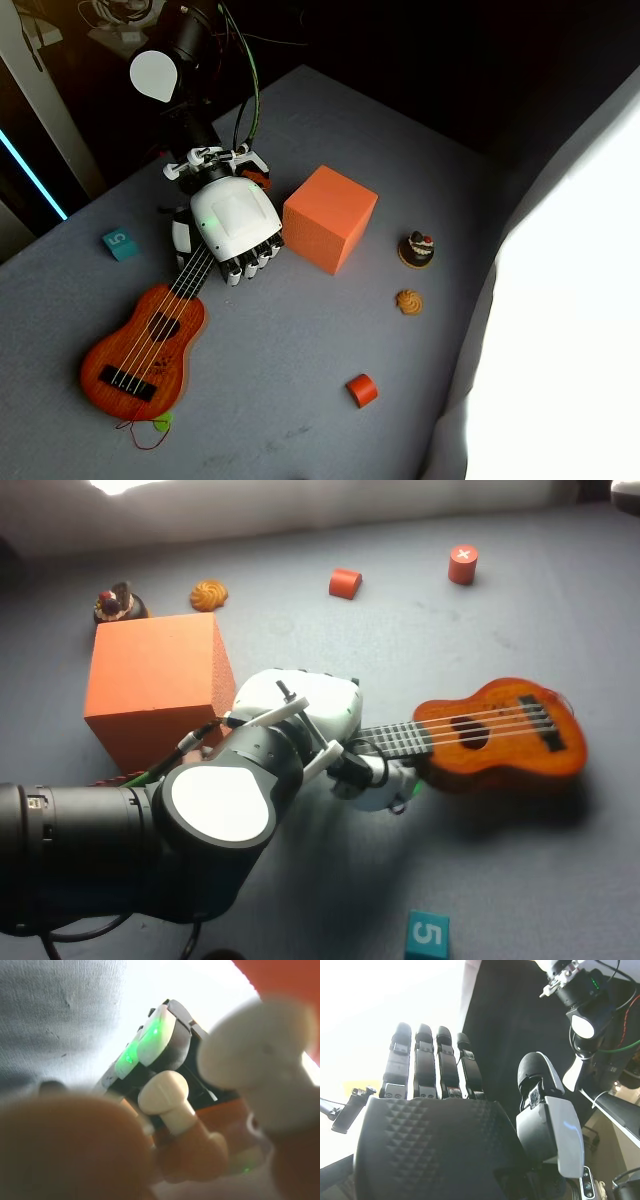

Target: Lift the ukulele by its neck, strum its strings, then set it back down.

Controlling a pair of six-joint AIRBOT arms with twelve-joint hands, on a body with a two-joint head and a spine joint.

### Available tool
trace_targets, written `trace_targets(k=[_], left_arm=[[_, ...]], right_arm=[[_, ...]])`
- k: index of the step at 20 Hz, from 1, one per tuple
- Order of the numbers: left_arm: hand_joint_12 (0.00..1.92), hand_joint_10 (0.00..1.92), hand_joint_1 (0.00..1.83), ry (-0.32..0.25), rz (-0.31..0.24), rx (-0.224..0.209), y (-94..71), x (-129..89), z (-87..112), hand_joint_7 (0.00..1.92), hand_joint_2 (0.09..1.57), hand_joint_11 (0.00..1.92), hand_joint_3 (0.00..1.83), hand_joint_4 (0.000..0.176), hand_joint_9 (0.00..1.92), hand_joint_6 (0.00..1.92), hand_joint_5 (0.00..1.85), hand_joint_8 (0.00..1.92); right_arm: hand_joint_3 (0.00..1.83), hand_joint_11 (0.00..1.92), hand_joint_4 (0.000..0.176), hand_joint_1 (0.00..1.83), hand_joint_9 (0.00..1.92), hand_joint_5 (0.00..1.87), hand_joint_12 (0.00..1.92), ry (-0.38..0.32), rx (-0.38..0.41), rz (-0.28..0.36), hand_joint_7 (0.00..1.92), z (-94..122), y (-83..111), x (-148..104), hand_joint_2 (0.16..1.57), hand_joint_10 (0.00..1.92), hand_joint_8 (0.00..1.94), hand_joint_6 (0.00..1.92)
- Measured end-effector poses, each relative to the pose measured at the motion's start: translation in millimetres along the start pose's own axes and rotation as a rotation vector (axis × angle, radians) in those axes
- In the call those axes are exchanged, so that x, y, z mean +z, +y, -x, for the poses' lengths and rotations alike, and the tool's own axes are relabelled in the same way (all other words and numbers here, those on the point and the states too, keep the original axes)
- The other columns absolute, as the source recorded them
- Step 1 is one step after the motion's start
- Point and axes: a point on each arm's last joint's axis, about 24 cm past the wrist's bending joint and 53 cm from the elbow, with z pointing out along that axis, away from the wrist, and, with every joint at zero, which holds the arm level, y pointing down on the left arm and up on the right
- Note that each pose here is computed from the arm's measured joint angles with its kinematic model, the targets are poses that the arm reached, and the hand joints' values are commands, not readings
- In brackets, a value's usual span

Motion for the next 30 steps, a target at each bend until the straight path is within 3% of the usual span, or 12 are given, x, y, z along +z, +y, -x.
trace_targets(k=[2,3,4,7,11,19,23,26,27,28,29,30], left_arm=[[1.92,1.92,0.0,0.0,-0.003,0.0,-1.3,1,-0.8,1.09,1.07,1.2,0.0,0.037,1.16,1.92,0.95,1.92],[1.92,1.84,0.0,0.0,-0.004,0.0,-1.8,2,-1.2,0.91,1.07,0.97,0.0,0.0,1.0,1.7,0.67,1.73],[1.88,1.68,0.0,-0.001,-0.006,0.002,-2.4,2,-1.3,0.82,1.08,0.79,0.0,0.0,0.88,1.51,0.55,1.54],[1.5,0.94,0.0,-0.012,-0.004,0.01,-0.4,4,2.2,0.57,1.04,0.3,0.0,0.0,0.56,0.55,0.35,0.44],[1.16,0.08,0.01,-0.034,-0.007,0.021,-1.1,6,9.7,0.24,0.97,0.0,0.0,0.087,0.32,0.01,0.13,0.0],[0.02,0.0,0.0,-0.022,-0.035,0.012,-13.9,7,16.0,0.0,0.92,0.0,0.0,0.138,0.0,0.0,0.0,0.0],[0.01,0.0,0.0,-0.024,-0.079,0.055,-25.5,8,33.9,0.0,0.95,0.01,0.01,0.124,0.0,0.0,0.0,0.0],[0.54,0.02,0.01,-0.036,-0.132,0.069,-41.7,6,56.5,0.21,0.99,0.0,0.0,0.094,0.22,0.0,0.08,0.01],[1.03,0.09,0.0,-0.041,-0.153,0.081,-47.7,4,65.0,0.52,1.03,0.01,0.0,0.069,0.54,0.01,0.16,0.02],[1.03,0.09,0.0,-0.037,-0.175,0.092,-53.9,3,69.0,0.52,1.03,0.01,0.0,0.069,0.54,0.01,0.16,0.02],[1.24,0.25,0.0,-0.037,-0.204,0.103,-61.7,1,76.1,0.89,1.06,0.35,0.01,0.0,0.9,0.08,0.54,0.08],[1.4,0.62,0.0,-0.037,-0.226,0.111,-67.6,-2,81.5,1.13,1.08,0.59,0.0,0.0,0.99,0.1,0.88,0.14]], right_arm=[[0.0,0.0,0.0,0.07,0.11,0.15,0.17,0.0,0.0,0.0,0.16,0,0.0,0,1.3,0.02,0.01,0.02],[0.0,0.0,0.0,0.06,0.1,0.14,0.2,0.0,-0.001,0.002,0.14,0,0.5,0,1.31,0.02,0.0,0.01],[0.0,0.0,0.0,0.08,0.11,0.14,0.21,0.0,-0.001,0.001,0.15,0,0.2,0,1.31,0.02,0.0,0.01],[0.0,0.0,0.0,0.1,0.11,0.15,0.21,0.0,-0.001,0.001,0.15,0,0.2,0,1.3,0.02,0.0,0.01],[0.0,0.0,0.0,0.07,0.12,0.15,0.21,0.0,-0.002,0.001,0.16,0,0.3,0,1.3,0.03,0.0,0.01],[0.0,0.0,0.0,0.09,0.12,0.14,0.22,0.0,-0.002,0.002,0.14,0,0.4,0,1.3,0.03,0.0,0.0],[0.0,0.0,0.0,0.11,0.14,0.16,0.28,0.0,-0.002,0.002,0.17,0,0.6,0,1.29,0.03,0.01,0.01],[0.0,0.0,0.0,0.09,0.13,0.16,0.3,0.0,-0.002,0.003,0.17,0,0.7,0,1.3,0.03,0.0,0.01],[0.0,0.0,0.0,0.09,0.21,0.24,0.54,0.001,-0.002,0.003,0.25,0,0.7,0,1.3,0.07,0.03,0.04],[0.0,0.0,0.0,0.09,0.21,0.24,0.54,0.001,-0.002,0.003,0.25,0,0.7,0,1.3,0.07,0.03,0.04],[0.0,0.0,0.0,0.16,0.44,0.48,1.27,0.0,-0.002,0.003,0.61,0,0.8,0,1.29,0.53,0.19,0.29],[0.0,0.14,0.0,0.18,0.52,0.55,1.66,0.0,-0.001,0.003,0.73,0,0.7,0,1.29,1.02,0.51,0.62]])
